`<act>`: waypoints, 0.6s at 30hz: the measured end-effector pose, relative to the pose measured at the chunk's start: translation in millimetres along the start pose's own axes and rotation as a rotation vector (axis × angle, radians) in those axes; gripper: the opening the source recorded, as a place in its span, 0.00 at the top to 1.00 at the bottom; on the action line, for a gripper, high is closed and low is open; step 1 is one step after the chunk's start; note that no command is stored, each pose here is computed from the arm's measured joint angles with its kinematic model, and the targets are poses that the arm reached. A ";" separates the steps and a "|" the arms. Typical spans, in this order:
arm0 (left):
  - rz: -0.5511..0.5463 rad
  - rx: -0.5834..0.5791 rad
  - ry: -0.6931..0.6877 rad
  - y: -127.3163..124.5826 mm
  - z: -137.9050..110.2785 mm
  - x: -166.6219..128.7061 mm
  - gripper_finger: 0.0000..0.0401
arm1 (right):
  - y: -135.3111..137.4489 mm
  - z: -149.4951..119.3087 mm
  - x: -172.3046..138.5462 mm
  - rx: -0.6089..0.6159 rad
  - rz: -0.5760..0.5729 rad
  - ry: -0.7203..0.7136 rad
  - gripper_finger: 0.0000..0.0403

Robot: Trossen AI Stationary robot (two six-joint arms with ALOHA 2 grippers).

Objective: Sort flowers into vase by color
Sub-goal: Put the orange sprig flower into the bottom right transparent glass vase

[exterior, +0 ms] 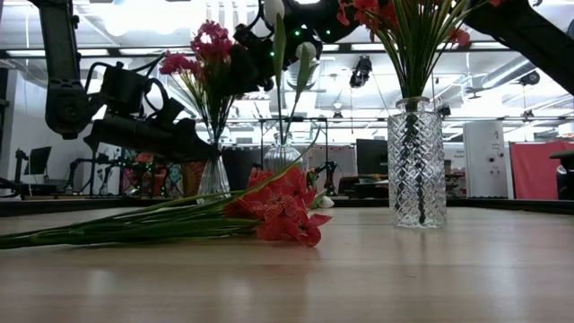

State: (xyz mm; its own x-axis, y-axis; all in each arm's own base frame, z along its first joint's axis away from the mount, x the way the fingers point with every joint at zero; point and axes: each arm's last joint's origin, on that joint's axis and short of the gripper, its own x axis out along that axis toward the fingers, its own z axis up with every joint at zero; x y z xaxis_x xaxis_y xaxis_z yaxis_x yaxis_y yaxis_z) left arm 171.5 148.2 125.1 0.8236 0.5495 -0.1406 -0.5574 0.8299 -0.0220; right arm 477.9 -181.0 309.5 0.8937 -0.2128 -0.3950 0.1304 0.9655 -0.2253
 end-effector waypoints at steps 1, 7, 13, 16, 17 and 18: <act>0.000 0.000 0.000 0.0 0.0 0.0 0.41 | -0.2 0.7 -0.8 0.000 -0.002 -0.002 0.58; 0.000 -0.008 0.004 0.0 -0.4 -0.2 0.40 | -1.0 4.1 -5.7 -0.001 -0.021 0.005 0.57; 0.001 -0.009 0.009 -0.5 -1.3 -3.9 0.40 | -0.9 4.8 -8.0 0.005 -0.018 0.015 0.58; 0.001 -0.007 -0.001 -1.0 0.9 -7.3 0.40 | -0.8 4.4 -8.0 0.005 -0.017 0.019 0.57; 0.001 -0.007 -0.003 -1.1 1.8 -8.3 0.40 | -0.7 4.4 -8.0 0.006 -0.017 0.019 0.57; 0.001 -0.007 -0.004 -1.3 2.9 -9.1 0.40 | -0.4 4.6 -8.0 0.006 -0.016 0.018 0.57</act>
State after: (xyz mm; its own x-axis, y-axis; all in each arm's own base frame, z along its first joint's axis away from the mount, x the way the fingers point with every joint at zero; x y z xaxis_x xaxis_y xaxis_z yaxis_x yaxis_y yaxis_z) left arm 165.0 142.4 129.3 0.8233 0.5507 -0.1371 -0.5591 0.8286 -0.0285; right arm 472.7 -179.0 316.8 0.8834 -0.2312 -0.4076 0.1476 0.9628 -0.2262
